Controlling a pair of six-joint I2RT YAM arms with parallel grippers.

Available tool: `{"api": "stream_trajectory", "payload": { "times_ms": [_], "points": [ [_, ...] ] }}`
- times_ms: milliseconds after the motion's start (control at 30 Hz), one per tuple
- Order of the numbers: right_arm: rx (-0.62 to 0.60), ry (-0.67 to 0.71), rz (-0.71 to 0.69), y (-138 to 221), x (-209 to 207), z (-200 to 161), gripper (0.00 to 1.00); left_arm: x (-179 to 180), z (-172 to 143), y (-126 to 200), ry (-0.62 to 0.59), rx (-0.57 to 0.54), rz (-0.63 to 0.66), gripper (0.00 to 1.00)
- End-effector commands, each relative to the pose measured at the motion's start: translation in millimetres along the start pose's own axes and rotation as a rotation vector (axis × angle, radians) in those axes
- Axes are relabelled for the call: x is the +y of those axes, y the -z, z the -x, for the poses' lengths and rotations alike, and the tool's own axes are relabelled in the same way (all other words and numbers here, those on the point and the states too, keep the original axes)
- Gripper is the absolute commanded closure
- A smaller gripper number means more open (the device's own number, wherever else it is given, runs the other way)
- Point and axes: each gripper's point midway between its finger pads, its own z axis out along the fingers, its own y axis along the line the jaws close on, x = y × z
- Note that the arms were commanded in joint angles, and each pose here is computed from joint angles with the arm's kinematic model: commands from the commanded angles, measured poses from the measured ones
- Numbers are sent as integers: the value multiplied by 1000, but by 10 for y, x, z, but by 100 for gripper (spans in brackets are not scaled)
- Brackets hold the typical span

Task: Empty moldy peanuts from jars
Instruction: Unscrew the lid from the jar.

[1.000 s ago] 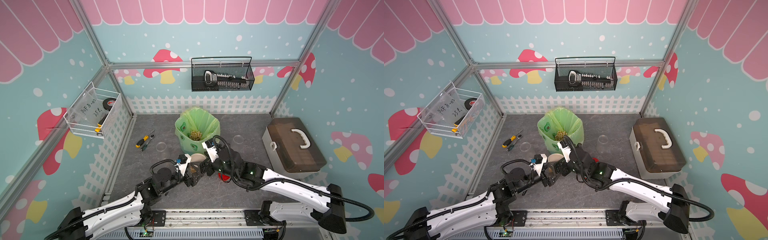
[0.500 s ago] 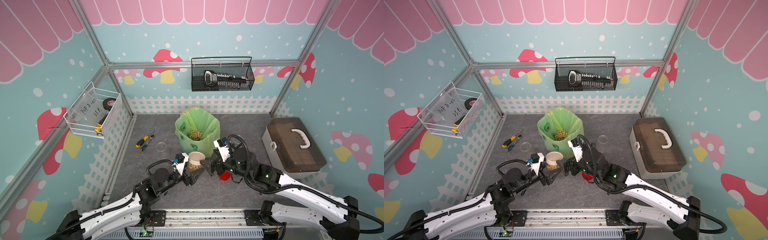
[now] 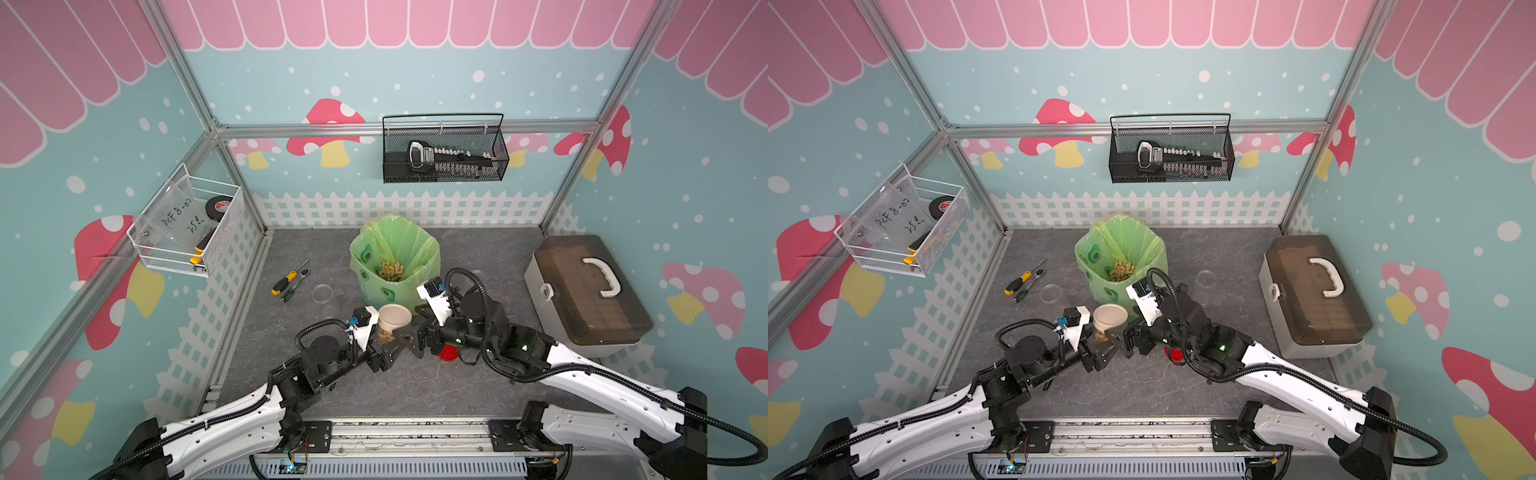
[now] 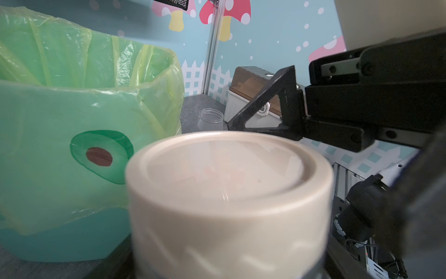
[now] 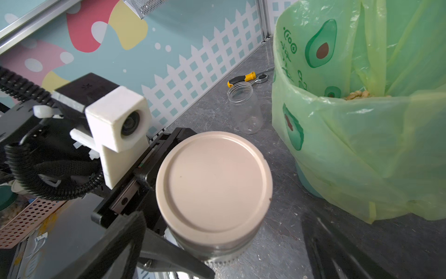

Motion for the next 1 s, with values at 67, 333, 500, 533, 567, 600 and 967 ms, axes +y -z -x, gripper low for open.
{"api": "stream_trajectory", "payload": {
  "times_ms": [67, 333, 500, 533, 567, 600, 967],
  "points": [
    [-58, -13, 36, -71, 104, 267, 1, -92, 351, 12, -6, -107, -33, 53],
    [-55, -30, 51, -252, 131, 339, 2, -96, 377, 20, -10, -111, -33, 53],
    [-41, -36, 39, -318, 94, 293, 3, -90, 372, 28, -13, -111, -29, 53],
    [-38, -36, 34, -324, 81, 277, 3, -84, 376, 33, -12, -113, -27, 53],
    [-33, -36, 27, -322, 64, 254, 3, -86, 377, 39, -11, -113, -29, 53],
    [-32, -34, 26, -311, 59, 239, 3, -86, 379, 43, -10, -113, -28, 53],
    [-32, -22, -2, -14, -46, 139, 3, -91, 422, 95, -6, -128, -31, 53]
  ]
}}
